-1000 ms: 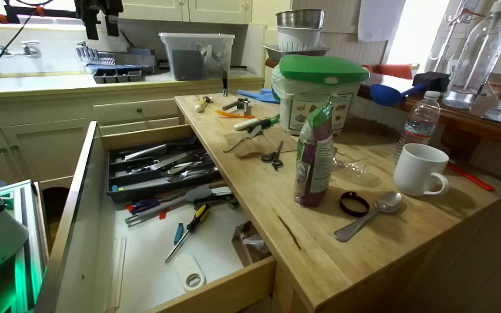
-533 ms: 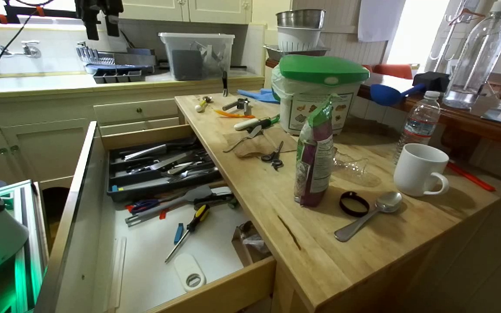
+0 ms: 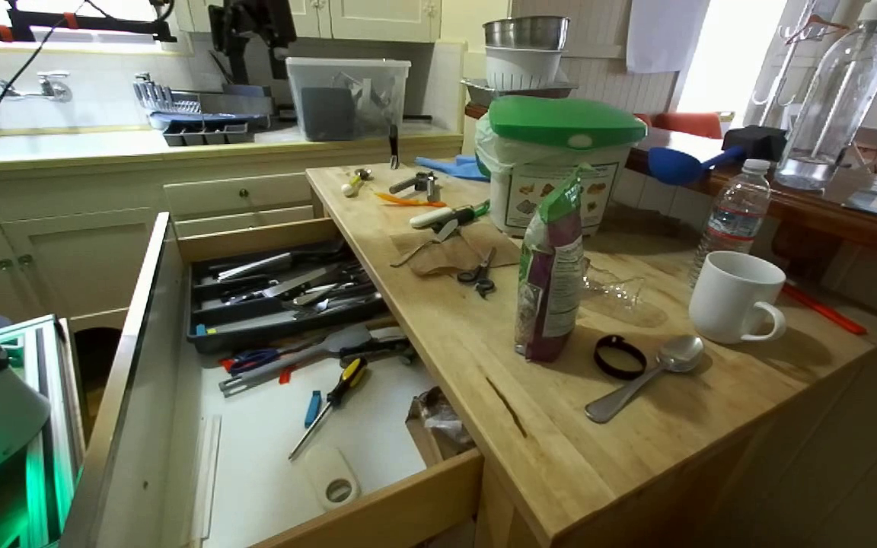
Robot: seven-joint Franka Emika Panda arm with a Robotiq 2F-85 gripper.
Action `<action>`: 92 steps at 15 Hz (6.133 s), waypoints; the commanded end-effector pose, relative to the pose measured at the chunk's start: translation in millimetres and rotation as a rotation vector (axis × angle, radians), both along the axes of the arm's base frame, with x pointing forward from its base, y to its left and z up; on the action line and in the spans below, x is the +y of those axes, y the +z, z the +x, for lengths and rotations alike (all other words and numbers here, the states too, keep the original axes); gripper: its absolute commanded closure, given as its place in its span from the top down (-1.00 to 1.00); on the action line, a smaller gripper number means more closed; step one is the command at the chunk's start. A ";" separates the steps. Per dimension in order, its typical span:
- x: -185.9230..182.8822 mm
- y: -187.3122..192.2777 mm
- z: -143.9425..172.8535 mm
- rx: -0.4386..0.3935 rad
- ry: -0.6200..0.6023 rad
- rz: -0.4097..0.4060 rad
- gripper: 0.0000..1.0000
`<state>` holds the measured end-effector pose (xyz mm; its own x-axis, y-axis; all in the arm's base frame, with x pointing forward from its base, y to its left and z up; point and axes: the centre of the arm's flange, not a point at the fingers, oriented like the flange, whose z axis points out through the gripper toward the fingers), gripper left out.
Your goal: Put the orange spoon in the open drawer.
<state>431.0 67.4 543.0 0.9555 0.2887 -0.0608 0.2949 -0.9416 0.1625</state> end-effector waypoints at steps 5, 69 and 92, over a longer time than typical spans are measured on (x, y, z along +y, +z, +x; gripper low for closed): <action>36.9 2.7 167.0 -0.046 -0.002 0.103 1.00; -16.8 -131.9 132.6 0.349 -0.702 0.342 -0.92; -128.0 -276.8 -30.2 0.014 -0.892 0.243 -0.92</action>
